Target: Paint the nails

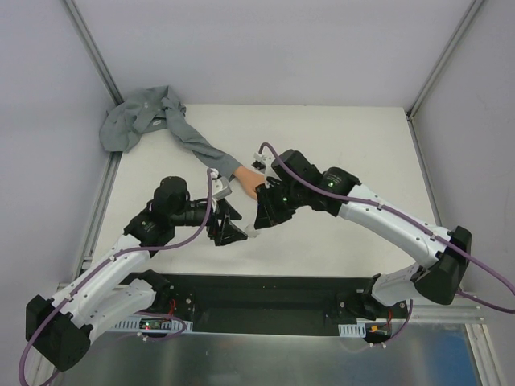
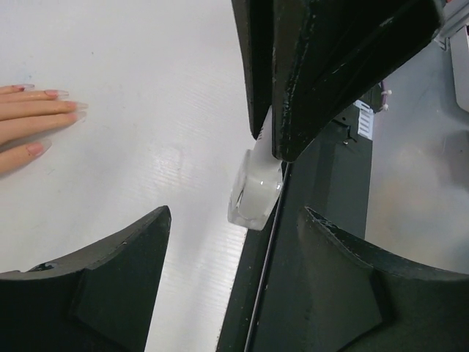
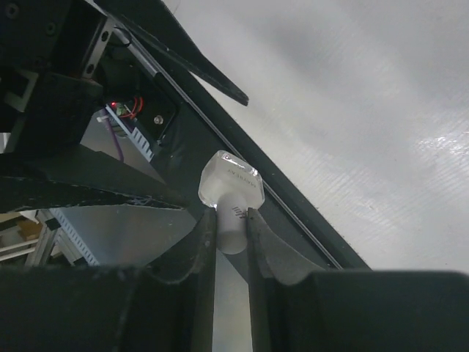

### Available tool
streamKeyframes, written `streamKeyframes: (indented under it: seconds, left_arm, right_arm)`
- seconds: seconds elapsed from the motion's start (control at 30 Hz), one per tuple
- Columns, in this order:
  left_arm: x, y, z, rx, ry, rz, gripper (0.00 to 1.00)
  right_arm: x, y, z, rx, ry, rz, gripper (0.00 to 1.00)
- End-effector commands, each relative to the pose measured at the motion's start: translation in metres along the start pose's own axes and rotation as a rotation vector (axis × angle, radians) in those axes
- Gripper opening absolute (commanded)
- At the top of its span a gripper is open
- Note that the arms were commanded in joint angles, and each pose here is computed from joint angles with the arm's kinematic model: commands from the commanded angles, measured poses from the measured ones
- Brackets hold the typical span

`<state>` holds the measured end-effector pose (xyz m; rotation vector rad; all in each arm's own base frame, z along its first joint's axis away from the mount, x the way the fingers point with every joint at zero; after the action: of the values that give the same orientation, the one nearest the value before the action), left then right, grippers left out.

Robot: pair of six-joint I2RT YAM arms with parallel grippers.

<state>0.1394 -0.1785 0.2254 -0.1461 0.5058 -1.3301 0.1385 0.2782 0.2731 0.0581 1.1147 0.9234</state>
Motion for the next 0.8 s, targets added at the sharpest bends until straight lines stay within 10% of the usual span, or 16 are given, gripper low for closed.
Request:
streamKeyframes:
  seconds: [0.0, 0.3, 0.77]
  left_arm:
    - [-0.001, -0.007, 0.005, 0.148, -0.041, -0.055, 0.68]
    - [-0.001, -0.011, 0.007, 0.171, -0.065, -0.093, 0.49]
    - [-0.003, -0.013, 0.005, 0.165, -0.060, -0.087, 0.54]
  right_arm:
    - [-0.005, 0.027, 0.017, 0.017, -0.045, 0.153, 0.01]
    - [0.002, 0.041, 0.027, 0.041, -0.042, 0.245, 0.01]
    - [-0.007, 0.038, 0.023, 0.039, -0.066, 0.216, 0.01]
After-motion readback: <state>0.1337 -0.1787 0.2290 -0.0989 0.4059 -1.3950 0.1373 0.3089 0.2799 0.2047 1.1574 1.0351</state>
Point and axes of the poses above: each gripper's point midway between its finger pads, its own x axis out along the fingers, its own y axis along the line the jaws close on, z = x × y, the point moved 7 cm from there along -x, back along the fingers, and after that the axes turned 1 degree about -x, right-handed, at the moved point
